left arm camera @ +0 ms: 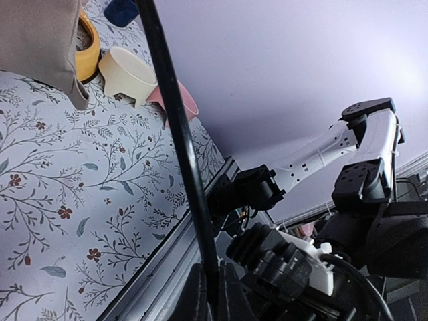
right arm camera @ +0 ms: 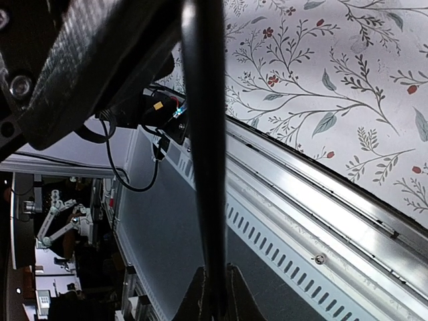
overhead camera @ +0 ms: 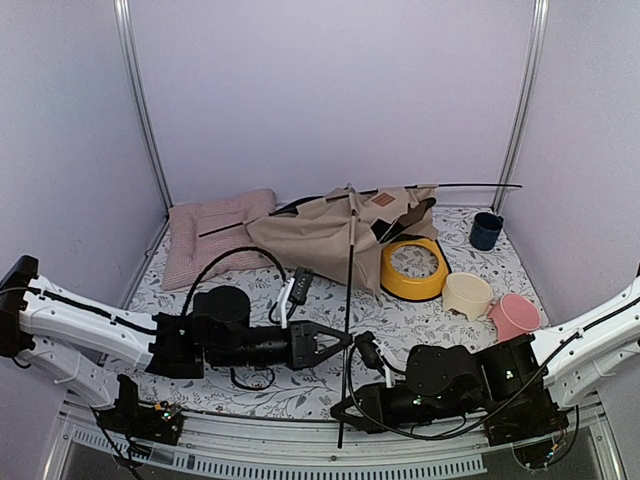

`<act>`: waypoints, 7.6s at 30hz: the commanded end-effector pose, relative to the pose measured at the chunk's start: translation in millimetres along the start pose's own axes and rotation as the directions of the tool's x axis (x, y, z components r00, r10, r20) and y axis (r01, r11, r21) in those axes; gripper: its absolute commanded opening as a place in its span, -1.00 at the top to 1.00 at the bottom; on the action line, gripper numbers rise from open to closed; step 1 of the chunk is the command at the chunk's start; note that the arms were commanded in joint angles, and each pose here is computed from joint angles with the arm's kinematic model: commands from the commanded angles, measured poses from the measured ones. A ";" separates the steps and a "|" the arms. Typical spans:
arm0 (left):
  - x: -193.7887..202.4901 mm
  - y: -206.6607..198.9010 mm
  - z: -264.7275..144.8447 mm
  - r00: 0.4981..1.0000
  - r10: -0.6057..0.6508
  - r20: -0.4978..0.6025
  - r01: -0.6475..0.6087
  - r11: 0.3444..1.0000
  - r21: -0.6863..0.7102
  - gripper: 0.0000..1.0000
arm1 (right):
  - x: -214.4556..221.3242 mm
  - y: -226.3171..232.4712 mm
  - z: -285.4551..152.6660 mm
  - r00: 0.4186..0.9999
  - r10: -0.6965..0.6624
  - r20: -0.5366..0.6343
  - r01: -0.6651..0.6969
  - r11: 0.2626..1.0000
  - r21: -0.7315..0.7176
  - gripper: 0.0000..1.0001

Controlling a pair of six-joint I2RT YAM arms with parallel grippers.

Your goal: Set up the pet tent

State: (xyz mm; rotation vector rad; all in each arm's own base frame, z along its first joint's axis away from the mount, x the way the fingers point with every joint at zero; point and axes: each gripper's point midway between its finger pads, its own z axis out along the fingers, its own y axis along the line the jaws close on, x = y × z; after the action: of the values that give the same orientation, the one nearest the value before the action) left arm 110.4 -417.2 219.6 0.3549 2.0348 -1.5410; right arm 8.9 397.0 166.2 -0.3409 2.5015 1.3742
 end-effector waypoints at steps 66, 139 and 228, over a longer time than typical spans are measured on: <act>-148.1 94.6 79.2 0.884 0.135 0.448 0.000 0.958 -0.287 0.78 | -71.9 65.4 -48.6 0.997 -0.064 -0.047 0.054 0.980 -0.191 1.00; 78.5 42.8 -12.9 0.984 -0.021 -0.179 -0.002 0.992 -0.130 1.00 | -234.0 42.3 -80.4 0.696 -0.297 0.653 0.236 0.955 0.182 1.00; -12.9 27.4 -31.9 0.896 -0.440 0.061 0.441 0.897 -0.011 1.00 | -151.6 -23.2 20.7 0.808 -0.368 0.460 0.279 0.927 0.251 1.00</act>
State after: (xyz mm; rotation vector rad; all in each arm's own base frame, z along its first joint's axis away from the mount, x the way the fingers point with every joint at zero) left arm 137.6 -374.6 196.0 -0.2283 2.1912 -1.6635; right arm 162.5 412.7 210.7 -0.3588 1.9545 0.9760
